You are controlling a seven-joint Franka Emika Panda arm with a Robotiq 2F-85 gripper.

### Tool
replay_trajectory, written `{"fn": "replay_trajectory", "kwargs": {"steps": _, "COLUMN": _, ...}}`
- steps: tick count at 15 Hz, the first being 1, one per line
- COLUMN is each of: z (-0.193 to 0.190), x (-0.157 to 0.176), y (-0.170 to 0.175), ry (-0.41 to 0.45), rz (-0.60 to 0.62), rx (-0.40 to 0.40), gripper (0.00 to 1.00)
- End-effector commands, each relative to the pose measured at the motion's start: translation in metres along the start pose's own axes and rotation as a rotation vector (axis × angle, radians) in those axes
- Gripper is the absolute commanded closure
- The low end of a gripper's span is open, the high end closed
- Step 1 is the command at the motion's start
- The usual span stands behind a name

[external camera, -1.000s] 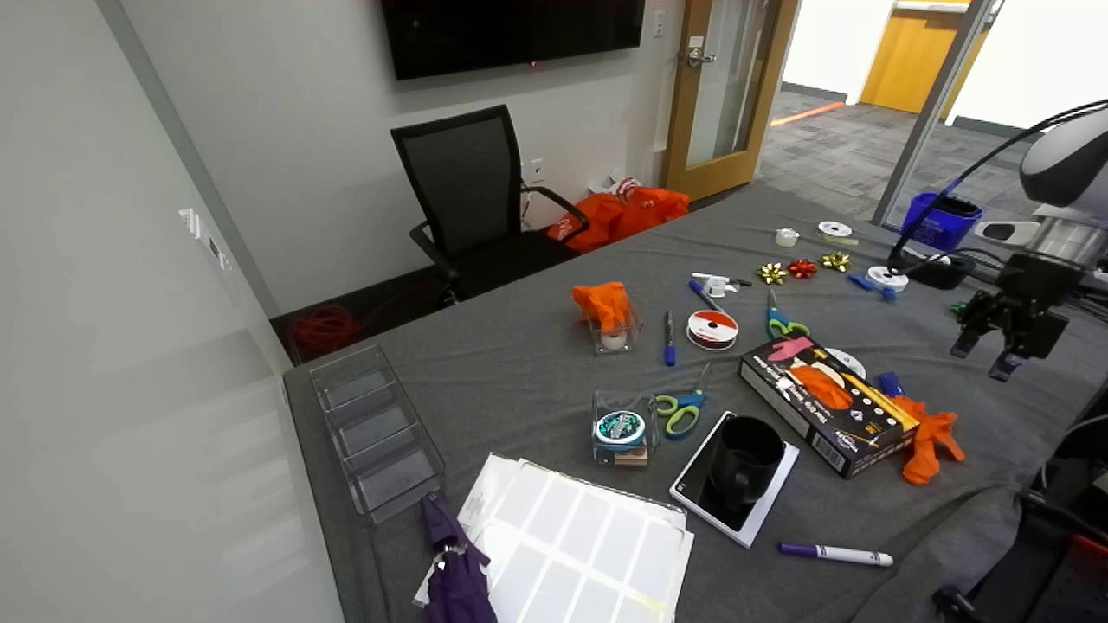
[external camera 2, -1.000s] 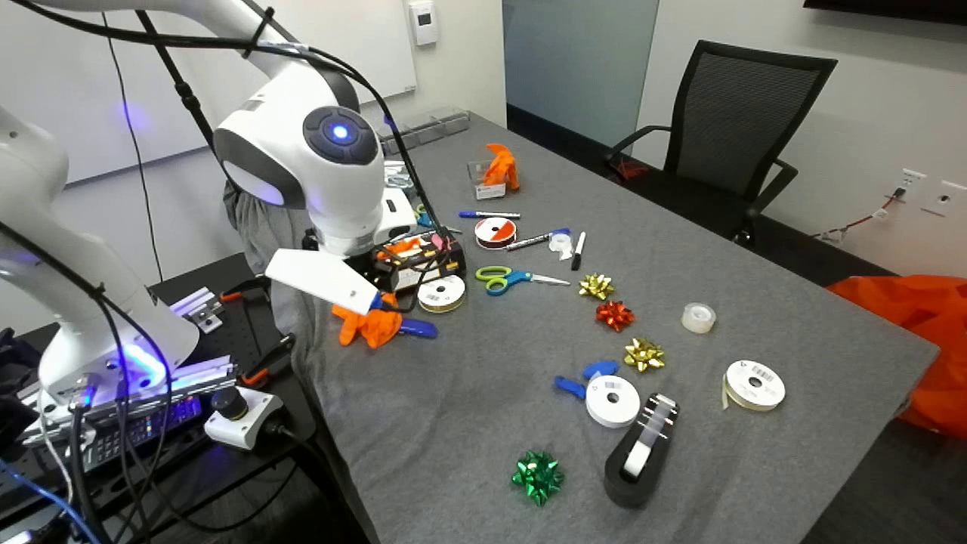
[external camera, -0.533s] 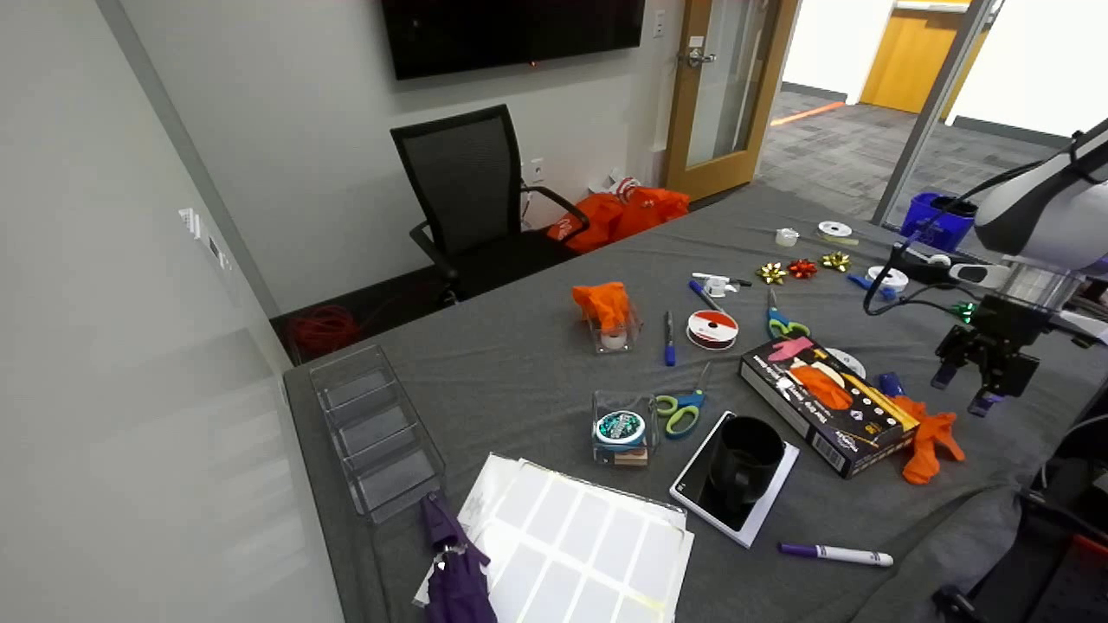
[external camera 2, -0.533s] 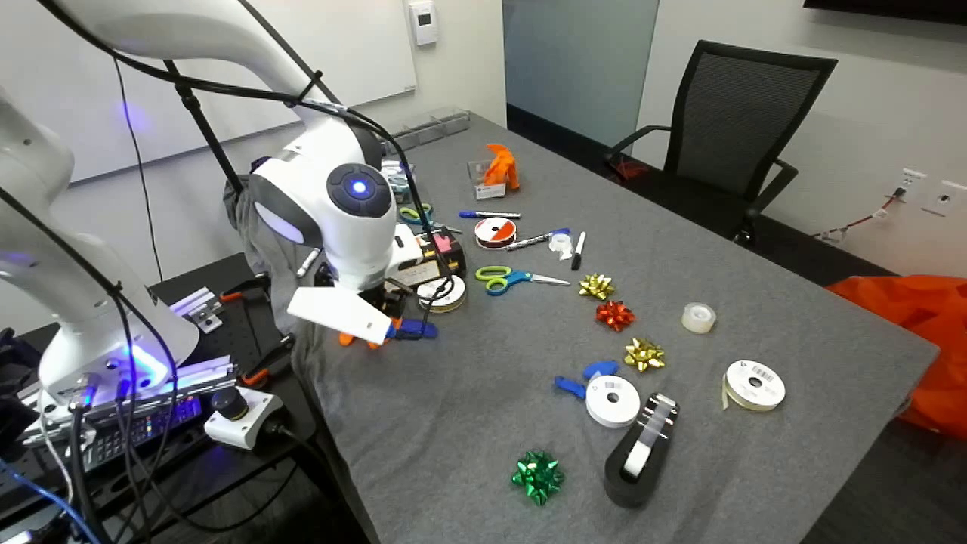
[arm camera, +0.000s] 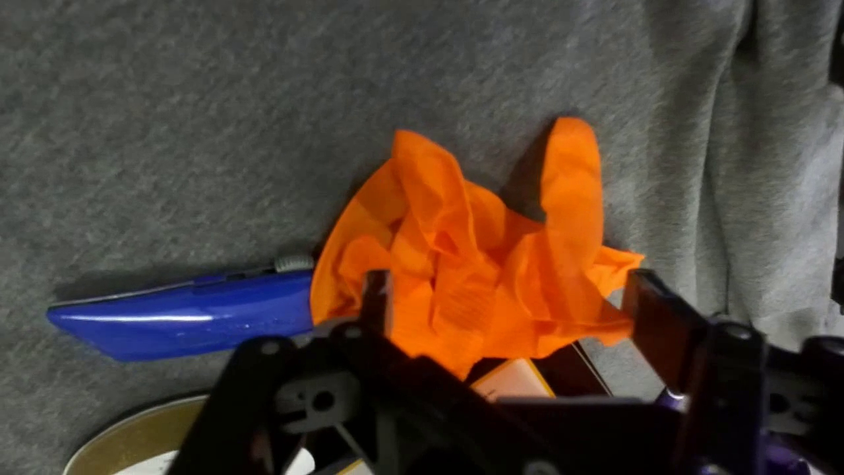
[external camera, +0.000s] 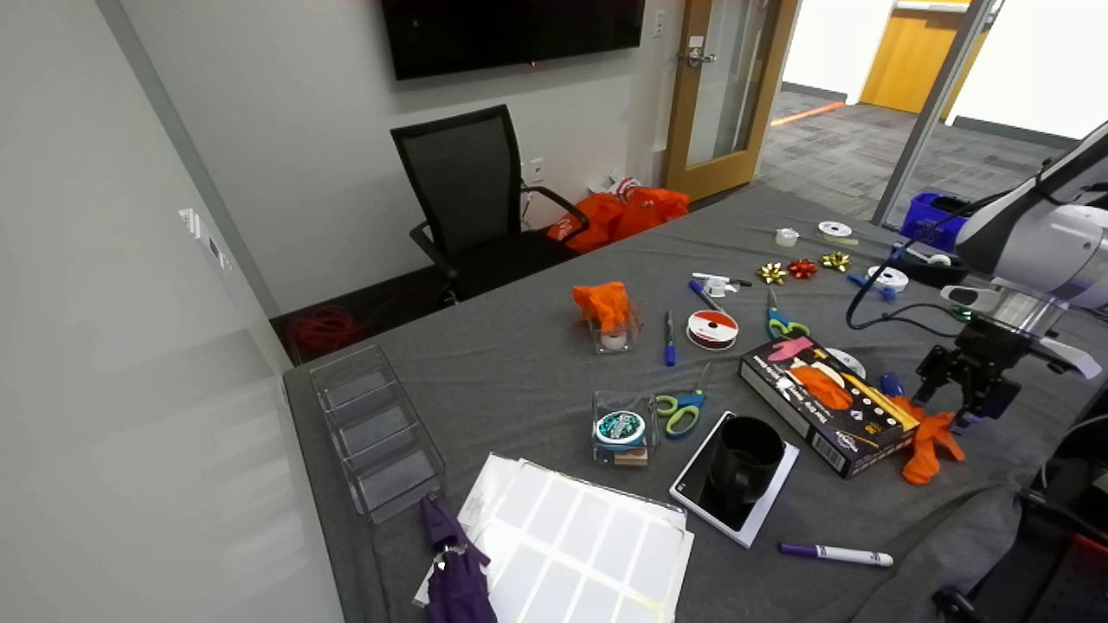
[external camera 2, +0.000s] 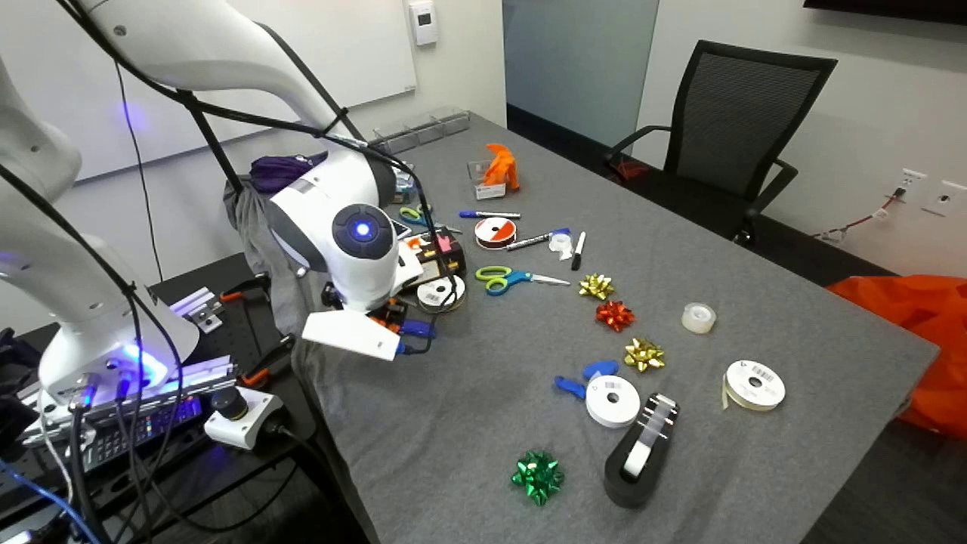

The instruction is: Pick up an orange wipe and put it on the clear bowl

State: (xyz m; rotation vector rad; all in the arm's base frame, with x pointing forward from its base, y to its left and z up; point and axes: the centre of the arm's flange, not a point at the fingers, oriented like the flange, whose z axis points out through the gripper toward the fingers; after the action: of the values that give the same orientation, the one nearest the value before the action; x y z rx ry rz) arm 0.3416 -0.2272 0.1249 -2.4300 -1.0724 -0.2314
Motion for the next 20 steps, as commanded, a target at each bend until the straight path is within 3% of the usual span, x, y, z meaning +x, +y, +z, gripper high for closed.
{"fn": "replay_trajectory", "kwargs": {"steps": 1, "z": 0.013, "x": -0.009, "y": 0.011, "ry": 0.055, "rz": -0.033, "rx": -0.036, "gripper": 0.41}}
{"fn": "replay_trajectory", "kwargs": {"steps": 9, "z": 0.017, "x": -0.014, "y": 0.016, "ry": 0.076, "rz": -0.023, "rx": -0.045, "gripper": 0.97}}
{"fn": "replay_trajectory", "kwargs": {"steps": 14, "z": 0.003, "x": -0.017, "y": 0.01, "ry": 0.079, "rz": -0.004, "rx": -0.001, "gripper": 1.0}}
{"fn": "replay_trajectory", "kwargs": {"steps": 20, "z": -0.076, "x": -0.004, "y": -0.031, "ry": 0.11, "rz": 0.051, "rx": 0.234, "gripper": 1.0}}
